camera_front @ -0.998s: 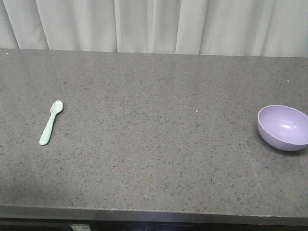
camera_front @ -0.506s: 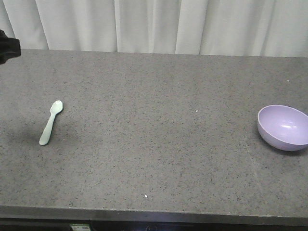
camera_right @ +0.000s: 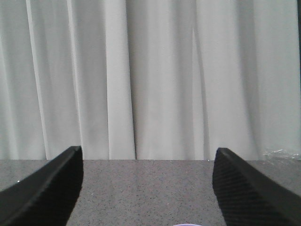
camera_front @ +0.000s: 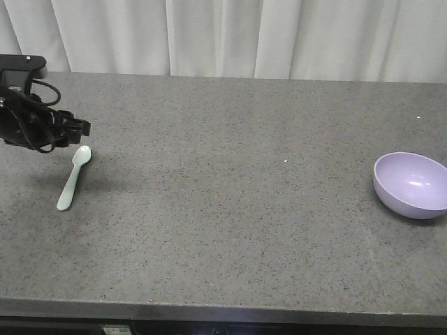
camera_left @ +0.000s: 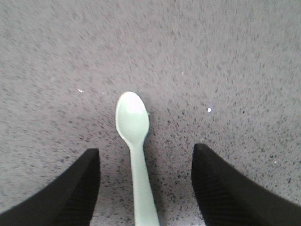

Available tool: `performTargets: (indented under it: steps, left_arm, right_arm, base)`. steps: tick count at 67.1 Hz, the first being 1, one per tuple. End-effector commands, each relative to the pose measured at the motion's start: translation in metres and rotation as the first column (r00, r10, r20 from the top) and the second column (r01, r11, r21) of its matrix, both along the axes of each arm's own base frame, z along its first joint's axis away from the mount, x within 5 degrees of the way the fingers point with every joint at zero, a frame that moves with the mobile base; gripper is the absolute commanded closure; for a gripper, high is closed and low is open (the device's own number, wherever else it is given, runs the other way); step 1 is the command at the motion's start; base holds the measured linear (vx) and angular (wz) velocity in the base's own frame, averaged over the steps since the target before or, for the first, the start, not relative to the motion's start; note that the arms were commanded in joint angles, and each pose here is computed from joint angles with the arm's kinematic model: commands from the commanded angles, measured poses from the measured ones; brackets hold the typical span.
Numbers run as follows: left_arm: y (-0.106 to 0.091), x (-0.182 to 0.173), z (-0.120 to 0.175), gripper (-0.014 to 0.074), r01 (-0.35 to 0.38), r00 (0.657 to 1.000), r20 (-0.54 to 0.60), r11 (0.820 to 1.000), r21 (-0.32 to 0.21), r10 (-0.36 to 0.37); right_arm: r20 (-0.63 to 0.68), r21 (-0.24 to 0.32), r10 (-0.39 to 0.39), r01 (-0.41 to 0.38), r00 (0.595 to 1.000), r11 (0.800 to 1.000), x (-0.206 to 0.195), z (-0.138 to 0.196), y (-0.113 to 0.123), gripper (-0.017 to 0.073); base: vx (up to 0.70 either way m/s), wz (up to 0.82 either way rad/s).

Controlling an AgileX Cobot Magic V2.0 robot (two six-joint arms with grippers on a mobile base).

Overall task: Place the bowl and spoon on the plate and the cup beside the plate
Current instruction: 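Open the left gripper and lower it over the pale green spoon handle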

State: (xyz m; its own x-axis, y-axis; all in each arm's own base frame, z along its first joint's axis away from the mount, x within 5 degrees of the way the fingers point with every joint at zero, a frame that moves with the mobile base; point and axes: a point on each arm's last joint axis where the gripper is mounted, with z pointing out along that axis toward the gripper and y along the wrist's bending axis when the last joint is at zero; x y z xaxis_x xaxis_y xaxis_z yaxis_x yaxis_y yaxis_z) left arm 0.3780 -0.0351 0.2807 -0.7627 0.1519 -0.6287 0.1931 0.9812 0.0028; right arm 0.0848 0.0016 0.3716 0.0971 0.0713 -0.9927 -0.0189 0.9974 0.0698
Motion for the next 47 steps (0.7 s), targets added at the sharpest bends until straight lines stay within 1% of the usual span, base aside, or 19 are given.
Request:
performTargets:
  steps: [1,7,27,39,47]
  left_arm:
    - [-0.004,0.005,0.019,0.0176,-0.005,0.995,0.1,1.0,-0.015,0.006]
    - [-0.003,0.008,0.012,0.0176,-0.005,0.996,0.084,1.0,-0.002,0.005]
    - [-0.003,0.012,0.004,0.0176,-0.005,0.998,0.065,1.0,0.004,0.004]
    - [-0.001,0.017,-0.012,0.0176,0.011,1.0,0.022,0.998,0.055,-0.013]
    - [-0.002,0.021,-0.021,0.0176,0.009,1.0,0.006,0.999,0.047,-0.009]
  right_arm:
    - [0.074,-0.006,-0.032,0.033,0.997,0.999,-0.001,0.014,-0.003,-0.0001]
    - [0.074,-0.006,-0.032,0.033,0.997,0.999,-0.001,0.014,-0.003,-0.0001]
    - [0.069,-0.005,-0.029,0.029,0.997,1.0,-0.001,0.014,-0.003,-0.0001]
    - [0.06,-0.006,-0.025,0.025,0.998,1.0,0.0,0.013,-0.002,-0.0001]
    - [0.06,-0.004,-0.024,0.024,0.998,1.0,0.0,0.013,-0.002,-0.0001]
  base:
    - [0.0,0.0]
    - [0.0,0.0]
    - [0.0,0.0]
    - [0.0,0.0]
    - [0.0,0.0]
